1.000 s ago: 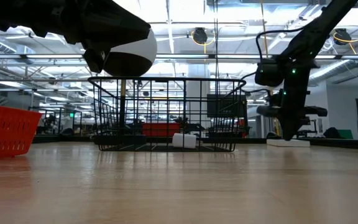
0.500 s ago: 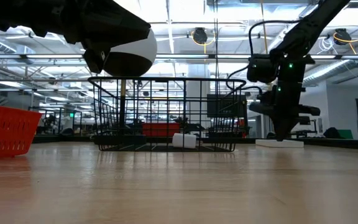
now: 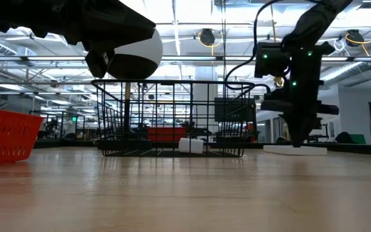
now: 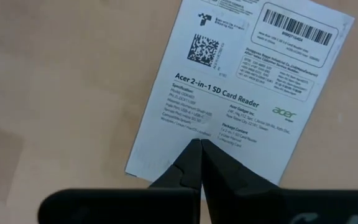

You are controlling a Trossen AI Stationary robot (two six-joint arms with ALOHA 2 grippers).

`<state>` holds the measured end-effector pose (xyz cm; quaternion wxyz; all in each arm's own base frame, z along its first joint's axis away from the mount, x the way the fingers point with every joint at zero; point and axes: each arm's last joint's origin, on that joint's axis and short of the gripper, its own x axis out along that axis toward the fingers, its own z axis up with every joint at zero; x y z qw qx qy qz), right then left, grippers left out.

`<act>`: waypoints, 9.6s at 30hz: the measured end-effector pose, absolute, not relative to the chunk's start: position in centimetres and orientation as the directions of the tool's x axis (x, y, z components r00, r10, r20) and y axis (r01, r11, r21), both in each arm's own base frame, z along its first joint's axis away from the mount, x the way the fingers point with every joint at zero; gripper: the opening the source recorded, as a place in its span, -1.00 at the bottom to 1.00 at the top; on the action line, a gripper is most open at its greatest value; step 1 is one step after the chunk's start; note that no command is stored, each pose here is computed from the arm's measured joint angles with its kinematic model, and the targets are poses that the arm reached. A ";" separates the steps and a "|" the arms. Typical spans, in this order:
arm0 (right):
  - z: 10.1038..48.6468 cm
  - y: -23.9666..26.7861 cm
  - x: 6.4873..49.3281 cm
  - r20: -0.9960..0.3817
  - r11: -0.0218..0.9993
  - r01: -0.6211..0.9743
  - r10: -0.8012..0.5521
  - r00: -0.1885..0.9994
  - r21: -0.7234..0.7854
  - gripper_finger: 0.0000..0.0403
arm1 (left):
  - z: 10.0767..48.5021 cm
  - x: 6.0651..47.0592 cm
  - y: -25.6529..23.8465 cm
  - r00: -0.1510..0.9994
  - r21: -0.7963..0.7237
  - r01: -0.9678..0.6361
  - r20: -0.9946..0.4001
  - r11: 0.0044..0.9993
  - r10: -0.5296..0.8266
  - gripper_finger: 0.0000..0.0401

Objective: Pick and place items into bin

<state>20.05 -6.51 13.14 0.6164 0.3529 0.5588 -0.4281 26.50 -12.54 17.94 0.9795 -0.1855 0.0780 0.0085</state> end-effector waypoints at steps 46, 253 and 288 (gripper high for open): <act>13.1 12.7 22.5 -0.884 0.557 0.695 0.182 0.432 0.454 -1.00 | 18.0 26.4 -12.9 0.988 -0.412 -0.040 -0.150 0.910 -0.025 -0.82; 13.6 23.6 29.5 -0.645 0.838 0.413 -0.099 0.758 0.357 -1.00 | 14.7 38.5 -18.4 0.902 -0.366 -0.168 -0.431 0.915 -0.007 -0.89; 12.8 19.9 30.6 -0.765 0.853 0.438 -0.074 0.640 0.284 -1.00 | 13.3 37.3 -19.6 0.737 -0.465 0.037 -0.585 0.884 -0.339 -0.89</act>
